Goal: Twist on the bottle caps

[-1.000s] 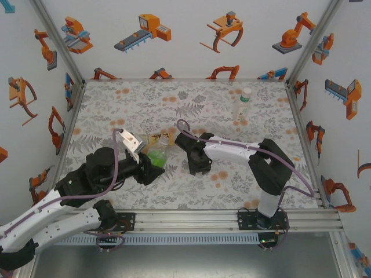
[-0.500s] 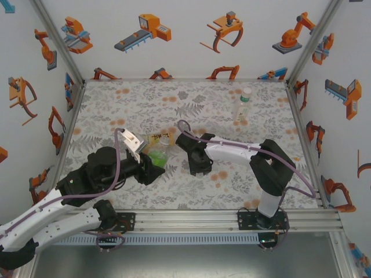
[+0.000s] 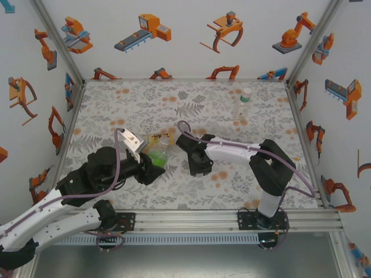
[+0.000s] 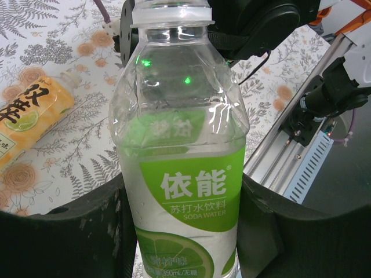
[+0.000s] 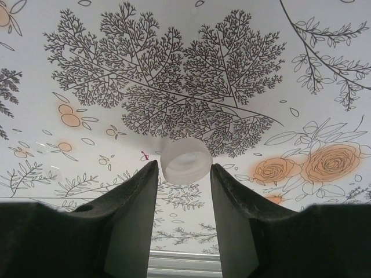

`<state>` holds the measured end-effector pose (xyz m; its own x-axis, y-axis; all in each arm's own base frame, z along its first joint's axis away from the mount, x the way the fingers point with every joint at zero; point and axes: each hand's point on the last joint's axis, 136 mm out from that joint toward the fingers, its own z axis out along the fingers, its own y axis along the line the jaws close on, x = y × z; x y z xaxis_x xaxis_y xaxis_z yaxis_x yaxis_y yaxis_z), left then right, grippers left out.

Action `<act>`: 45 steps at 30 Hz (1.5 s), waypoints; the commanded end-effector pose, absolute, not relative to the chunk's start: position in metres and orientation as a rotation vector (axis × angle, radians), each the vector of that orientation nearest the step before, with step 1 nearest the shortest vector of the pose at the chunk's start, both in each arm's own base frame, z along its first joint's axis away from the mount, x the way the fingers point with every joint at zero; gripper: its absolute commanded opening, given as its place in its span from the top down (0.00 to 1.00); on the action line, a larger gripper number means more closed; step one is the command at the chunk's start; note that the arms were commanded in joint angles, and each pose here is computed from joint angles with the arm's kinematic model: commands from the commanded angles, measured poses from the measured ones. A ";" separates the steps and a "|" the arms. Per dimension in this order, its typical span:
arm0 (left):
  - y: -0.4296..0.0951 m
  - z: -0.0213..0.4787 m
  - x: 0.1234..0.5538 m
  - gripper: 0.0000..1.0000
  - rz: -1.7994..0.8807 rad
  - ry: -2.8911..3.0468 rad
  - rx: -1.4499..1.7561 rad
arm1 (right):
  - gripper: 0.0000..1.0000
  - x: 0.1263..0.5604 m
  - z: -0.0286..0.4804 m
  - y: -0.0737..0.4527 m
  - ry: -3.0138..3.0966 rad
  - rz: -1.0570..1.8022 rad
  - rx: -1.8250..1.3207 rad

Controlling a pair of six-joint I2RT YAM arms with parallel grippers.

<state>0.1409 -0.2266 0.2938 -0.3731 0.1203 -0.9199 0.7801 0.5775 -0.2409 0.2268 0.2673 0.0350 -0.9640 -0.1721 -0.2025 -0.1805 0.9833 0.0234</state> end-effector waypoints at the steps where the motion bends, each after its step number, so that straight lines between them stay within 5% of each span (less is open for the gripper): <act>1: -0.227 0.301 0.142 0.96 -0.876 1.824 0.706 | 0.58 0.222 0.028 0.266 2.942 0.049 -0.277; 45: -0.227 0.298 0.143 0.96 -0.873 1.839 0.695 | 0.61 0.226 0.041 0.273 2.919 0.094 -0.280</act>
<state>0.1414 -0.2270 0.2929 -0.3861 0.1147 -0.9153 0.7737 0.5806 -0.2536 0.2273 0.2691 0.0409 -0.9623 -0.1697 -0.2126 -0.1817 0.9826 0.0380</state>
